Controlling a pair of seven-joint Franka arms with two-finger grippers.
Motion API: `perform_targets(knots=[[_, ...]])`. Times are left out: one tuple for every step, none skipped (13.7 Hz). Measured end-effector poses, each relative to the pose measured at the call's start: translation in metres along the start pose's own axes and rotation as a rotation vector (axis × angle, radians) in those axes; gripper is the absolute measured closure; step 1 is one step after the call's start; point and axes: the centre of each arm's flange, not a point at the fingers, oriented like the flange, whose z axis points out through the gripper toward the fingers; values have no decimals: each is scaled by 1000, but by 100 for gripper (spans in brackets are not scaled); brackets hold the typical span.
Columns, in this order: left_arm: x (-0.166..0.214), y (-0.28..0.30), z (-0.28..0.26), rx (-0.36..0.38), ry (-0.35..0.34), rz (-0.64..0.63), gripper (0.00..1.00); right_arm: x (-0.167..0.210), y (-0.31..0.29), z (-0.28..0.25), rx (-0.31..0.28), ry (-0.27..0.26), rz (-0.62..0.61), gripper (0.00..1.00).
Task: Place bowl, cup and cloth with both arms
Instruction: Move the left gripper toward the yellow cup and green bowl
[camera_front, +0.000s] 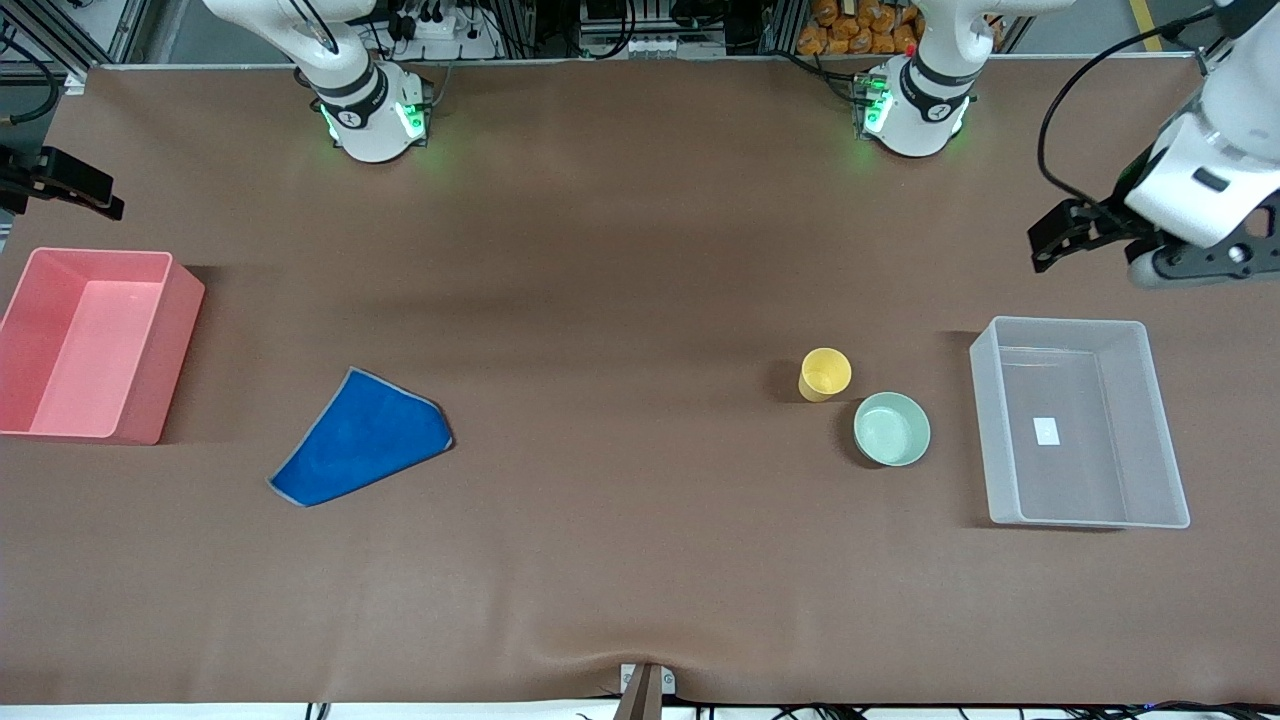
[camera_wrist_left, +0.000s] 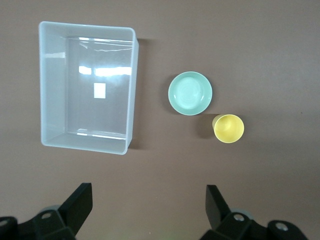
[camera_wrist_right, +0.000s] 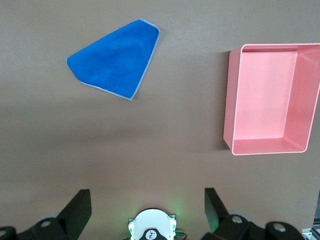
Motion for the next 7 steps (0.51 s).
perform_targets(knots=[[2,9,7,-1,-3,5,0,0,0,0,0,0,0,0],[3,15,16,1,-14,8,0,0,0,0,0,0,0,0],[2,20,26,5,-27,13,0,0,0,0,0,0,0,0],[1,26,38,7,-38,19,0,0,0,0,1,-1,0,0],[0,31,52,9,-44,26,0,0,0,1,1,-1,-1,0],[0,36,69,9,-42,30,0,1,-1,1,1,-3,-2,0],[-1,41,88,7,-35,22,0,2,-2,3,1,-7,-4,0]])
